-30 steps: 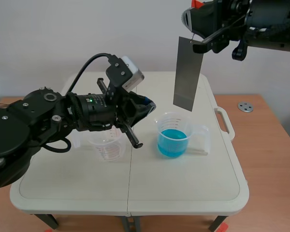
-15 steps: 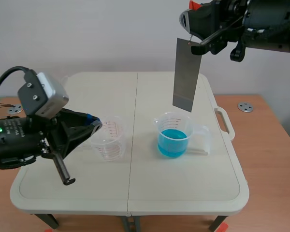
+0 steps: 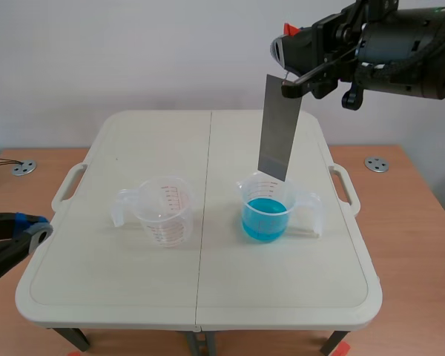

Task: Hold the metal plate by the orange handle, dip it into the blue solution, take it out and point at it, then put the plate back in the beaker on the left.
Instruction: 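Lower the plate into the blue solution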

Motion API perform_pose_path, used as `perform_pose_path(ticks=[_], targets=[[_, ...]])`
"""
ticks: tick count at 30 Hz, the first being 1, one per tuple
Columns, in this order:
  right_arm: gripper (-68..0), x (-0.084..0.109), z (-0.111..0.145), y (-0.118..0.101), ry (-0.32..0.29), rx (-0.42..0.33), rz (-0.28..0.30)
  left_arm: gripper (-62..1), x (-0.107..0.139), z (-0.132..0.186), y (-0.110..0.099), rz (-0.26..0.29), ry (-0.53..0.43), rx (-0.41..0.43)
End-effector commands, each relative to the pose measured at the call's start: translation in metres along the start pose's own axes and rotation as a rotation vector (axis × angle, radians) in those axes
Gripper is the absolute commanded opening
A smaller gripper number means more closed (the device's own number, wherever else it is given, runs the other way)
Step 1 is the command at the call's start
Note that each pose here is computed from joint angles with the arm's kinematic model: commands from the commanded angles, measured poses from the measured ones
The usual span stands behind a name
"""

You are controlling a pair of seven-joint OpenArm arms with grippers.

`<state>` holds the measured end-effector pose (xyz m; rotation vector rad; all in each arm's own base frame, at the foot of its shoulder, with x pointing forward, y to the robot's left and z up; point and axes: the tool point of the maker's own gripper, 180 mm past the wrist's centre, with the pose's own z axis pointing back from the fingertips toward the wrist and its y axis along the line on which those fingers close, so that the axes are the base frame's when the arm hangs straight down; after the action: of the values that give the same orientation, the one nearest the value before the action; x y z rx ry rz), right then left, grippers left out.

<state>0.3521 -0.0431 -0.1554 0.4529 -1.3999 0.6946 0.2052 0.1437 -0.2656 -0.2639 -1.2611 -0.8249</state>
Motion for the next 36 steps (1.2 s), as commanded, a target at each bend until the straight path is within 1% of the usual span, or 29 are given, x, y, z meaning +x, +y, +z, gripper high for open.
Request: perform_pose_path(ticks=[1,8,10,13,18,22,29,36], targets=[[-66.2,0.009,0.001,-0.005,-0.036,0.000,0.009,-59.0,0.007,0.006,-0.002,0.038,-0.035,0.013],[-66.2,-0.004,-0.002,-0.008,-0.018,-0.002,-0.024,-59.0,-0.020,0.039,-0.002,0.093,0.076,0.080],[-66.2,-0.008,-0.003,-0.009,-0.014,-0.002,-0.034,-59.0,-0.026,0.046,-0.005,0.107,0.103,0.088],[-66.2,-0.013,-0.005,-0.010,-0.010,-0.003,-0.048,-59.0,-0.035,0.056,-0.013,0.126,0.147,0.081],[-66.2,-0.018,-0.006,-0.011,-0.021,-0.003,-0.069,-59.0,-0.047,0.068,-0.030,0.164,0.203,0.051],[-66.2,-0.023,-0.008,-0.013,-0.022,-0.008,-0.080,-59.0,-0.051,0.073,-0.035,0.177,0.227,0.042],[-66.2,-0.036,-0.010,-0.017,-0.017,-0.016,-0.108,-59.0,-0.052,0.073,-0.035,0.175,0.231,0.040],[-66.2,-0.054,-0.013,-0.021,-0.008,-0.031,-0.129,-59.0,-0.052,0.073,-0.035,0.175,0.231,0.040]])
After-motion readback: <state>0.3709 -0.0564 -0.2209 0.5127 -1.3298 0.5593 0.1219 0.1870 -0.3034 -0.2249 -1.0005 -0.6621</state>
